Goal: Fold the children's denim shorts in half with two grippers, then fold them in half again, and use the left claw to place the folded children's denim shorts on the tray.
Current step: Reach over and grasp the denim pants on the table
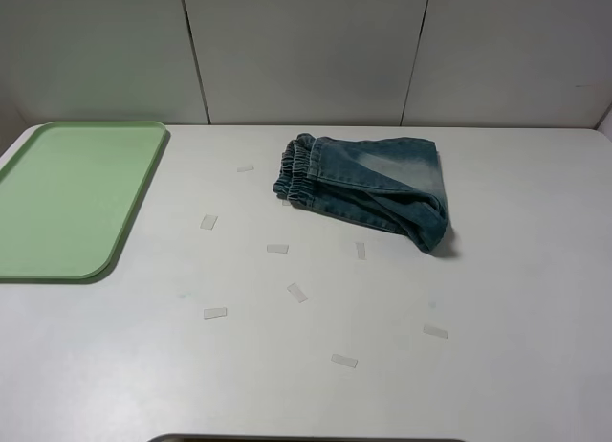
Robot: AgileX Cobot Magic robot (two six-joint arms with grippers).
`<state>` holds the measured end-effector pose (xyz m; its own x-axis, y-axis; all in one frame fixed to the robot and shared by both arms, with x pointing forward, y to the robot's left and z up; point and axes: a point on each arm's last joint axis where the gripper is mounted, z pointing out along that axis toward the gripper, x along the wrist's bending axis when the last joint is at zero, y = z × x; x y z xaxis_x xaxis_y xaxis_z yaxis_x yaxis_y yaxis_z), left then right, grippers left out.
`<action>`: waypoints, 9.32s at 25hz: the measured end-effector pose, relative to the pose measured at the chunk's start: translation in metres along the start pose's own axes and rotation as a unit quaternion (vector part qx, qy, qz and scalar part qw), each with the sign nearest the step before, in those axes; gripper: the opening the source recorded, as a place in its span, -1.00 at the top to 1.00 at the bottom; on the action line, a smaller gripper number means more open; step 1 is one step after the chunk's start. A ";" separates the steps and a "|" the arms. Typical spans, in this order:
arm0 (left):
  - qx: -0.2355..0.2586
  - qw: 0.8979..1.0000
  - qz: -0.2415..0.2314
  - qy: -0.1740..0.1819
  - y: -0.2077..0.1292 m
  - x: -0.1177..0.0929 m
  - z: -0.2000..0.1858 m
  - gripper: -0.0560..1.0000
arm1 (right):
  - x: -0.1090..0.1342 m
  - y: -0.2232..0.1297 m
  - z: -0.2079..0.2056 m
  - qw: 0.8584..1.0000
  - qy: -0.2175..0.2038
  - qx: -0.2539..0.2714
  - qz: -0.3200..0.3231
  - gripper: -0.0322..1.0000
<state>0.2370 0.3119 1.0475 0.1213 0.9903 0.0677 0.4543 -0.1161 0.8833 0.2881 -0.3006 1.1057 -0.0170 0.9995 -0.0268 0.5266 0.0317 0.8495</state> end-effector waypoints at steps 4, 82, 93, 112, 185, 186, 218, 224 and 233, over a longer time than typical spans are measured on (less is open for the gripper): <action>0.000 1.000 0.000 0.000 0.000 0.000 0.000 -0.62 | -0.001 -0.016 -0.020 1.000 0.003 -0.029 0.005 -0.41; 0.000 1.000 0.000 0.001 0.000 0.000 0.000 -0.62 | -0.001 -0.071 -0.017 0.997 0.023 -0.064 -0.023 -0.41; 0.000 1.000 0.002 -0.002 0.000 0.000 0.000 -0.62 | -0.001 -0.071 -0.017 0.997 0.024 -0.064 -0.024 -0.41; -0.001 1.000 0.002 -0.018 0.008 -0.002 0.003 -0.62 | -0.001 -0.071 -0.017 0.997 0.025 -0.064 -0.024 -0.41; 0.198 0.901 -0.133 -0.362 0.082 -0.107 0.443 -0.60 | -0.001 -0.071 -0.017 0.997 0.025 -0.064 -0.024 -0.41; 0.203 0.896 -0.134 -0.370 0.079 -0.109 0.446 -0.60 | -0.001 -0.071 -0.017 0.997 0.025 -0.064 -0.024 -0.41; 0.176 0.925 -0.098 -0.323 0.068 -0.103 0.468 -0.86 | -0.001 -0.071 -0.017 0.997 0.025 -0.064 -0.024 -0.41; 0.186 0.917 -0.136 -0.327 0.054 -0.106 0.478 -0.86 | -0.001 -0.071 -0.017 0.997 0.025 -0.064 -0.024 -0.41; 0.198 0.909 -0.150 -0.336 0.039 -0.122 0.494 -0.87 | -0.001 -0.071 -0.017 0.997 0.025 -0.064 -0.024 -0.41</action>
<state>0.6757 0.1491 0.8443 0.3906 0.7273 -0.5643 0.8217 0.0010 0.5700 0.2357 -0.3037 1.0543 -0.0839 0.9954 -0.0454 0.4107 0.0760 0.9086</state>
